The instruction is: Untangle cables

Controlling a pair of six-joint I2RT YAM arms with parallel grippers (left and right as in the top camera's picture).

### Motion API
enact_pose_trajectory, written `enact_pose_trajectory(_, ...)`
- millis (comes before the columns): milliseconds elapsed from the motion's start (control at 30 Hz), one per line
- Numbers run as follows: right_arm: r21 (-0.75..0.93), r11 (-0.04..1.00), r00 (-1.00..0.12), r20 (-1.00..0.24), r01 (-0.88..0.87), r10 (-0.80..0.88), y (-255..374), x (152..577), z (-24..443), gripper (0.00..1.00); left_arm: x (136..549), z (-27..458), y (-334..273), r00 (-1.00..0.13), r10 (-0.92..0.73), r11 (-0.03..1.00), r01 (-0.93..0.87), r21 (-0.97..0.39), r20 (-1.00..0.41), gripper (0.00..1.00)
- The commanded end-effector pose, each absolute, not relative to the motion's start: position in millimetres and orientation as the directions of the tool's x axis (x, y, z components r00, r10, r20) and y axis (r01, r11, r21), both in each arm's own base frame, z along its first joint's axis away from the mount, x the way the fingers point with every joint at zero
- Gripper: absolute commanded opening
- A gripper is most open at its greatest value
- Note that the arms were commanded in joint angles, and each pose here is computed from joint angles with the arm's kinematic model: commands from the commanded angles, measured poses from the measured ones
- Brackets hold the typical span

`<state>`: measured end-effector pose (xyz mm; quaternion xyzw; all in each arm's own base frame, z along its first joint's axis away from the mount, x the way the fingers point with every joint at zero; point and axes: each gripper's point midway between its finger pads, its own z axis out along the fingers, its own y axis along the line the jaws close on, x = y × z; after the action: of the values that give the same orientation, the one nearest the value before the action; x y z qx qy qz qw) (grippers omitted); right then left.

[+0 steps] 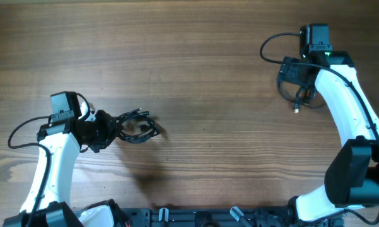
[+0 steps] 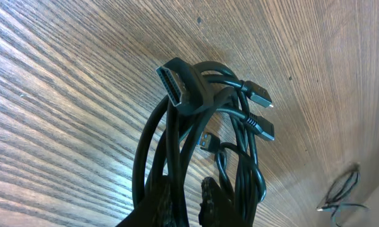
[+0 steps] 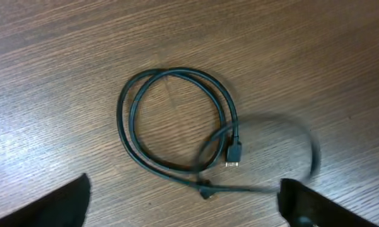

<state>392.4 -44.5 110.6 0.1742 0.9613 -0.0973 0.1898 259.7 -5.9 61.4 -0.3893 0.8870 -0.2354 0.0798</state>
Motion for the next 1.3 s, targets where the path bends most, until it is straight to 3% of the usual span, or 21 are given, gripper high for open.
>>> enact_pose_trajectory(0, 0.008, 0.943, -0.87, -0.381, 0.333, 0.311, -22.4, 395.9, 111.9, 1.0, 261.7, 61.6, -6.3, -0.698, -0.716, 0.598, -0.636, -0.488, 0.032, 0.19)
enact_pose_trajectory(167, 0.371, 0.923, -0.925, -0.303, 0.106, 0.228, 52.4, 397.5, 120.4, 1.0, 286.4, 69.8, -0.2, -0.699, -0.712, 0.617, -0.574, -0.539, -0.071, 0.18)
enact_pose_trajectory(500, 0.421, 0.895, -0.921, -0.272, 0.147, 0.279, 58.7, 397.0, 122.5, 1.0, 315.9, 84.7, -21.8, -0.741, -0.642, 0.68, -0.432, -0.592, -0.198, 0.26)
enact_pose_trajectory(567, 0.421, 0.895, -0.921, -0.272, 0.147, 0.279, 58.7, 397.0, 122.5, 1.0, 315.2, 84.4, -24.2, -0.746, -0.636, 0.684, -0.427, -0.591, -0.196, 0.37)
enact_pose_trajectory(700, 0.421, 0.895, -0.921, -0.272, 0.147, 0.279, 58.7, 397.0, 122.5, 1.0, 314.1, 83.8, -25.0, -0.748, -0.635, 0.683, -0.43, -0.59, -0.191, 0.87)
enact_pose_trajectory(767, 0.421, 0.895, -0.921, -0.272, 0.147, 0.279, 58.7, 397.0, 122.5, 1.0, 312.6, 82.9, -25.2, -0.75, -0.636, 0.683, -0.434, -0.588, -0.185, 1.0)
enact_pose_trajectory(1267, 0.421, 0.895, -0.921, -0.272, 0.147, 0.279, 58.7, 397.0, 122.5, 1.0, 314.2, 83.4, -23.7, -0.746, -0.637, 0.686, -0.433, -0.585, -0.195, 1.0)
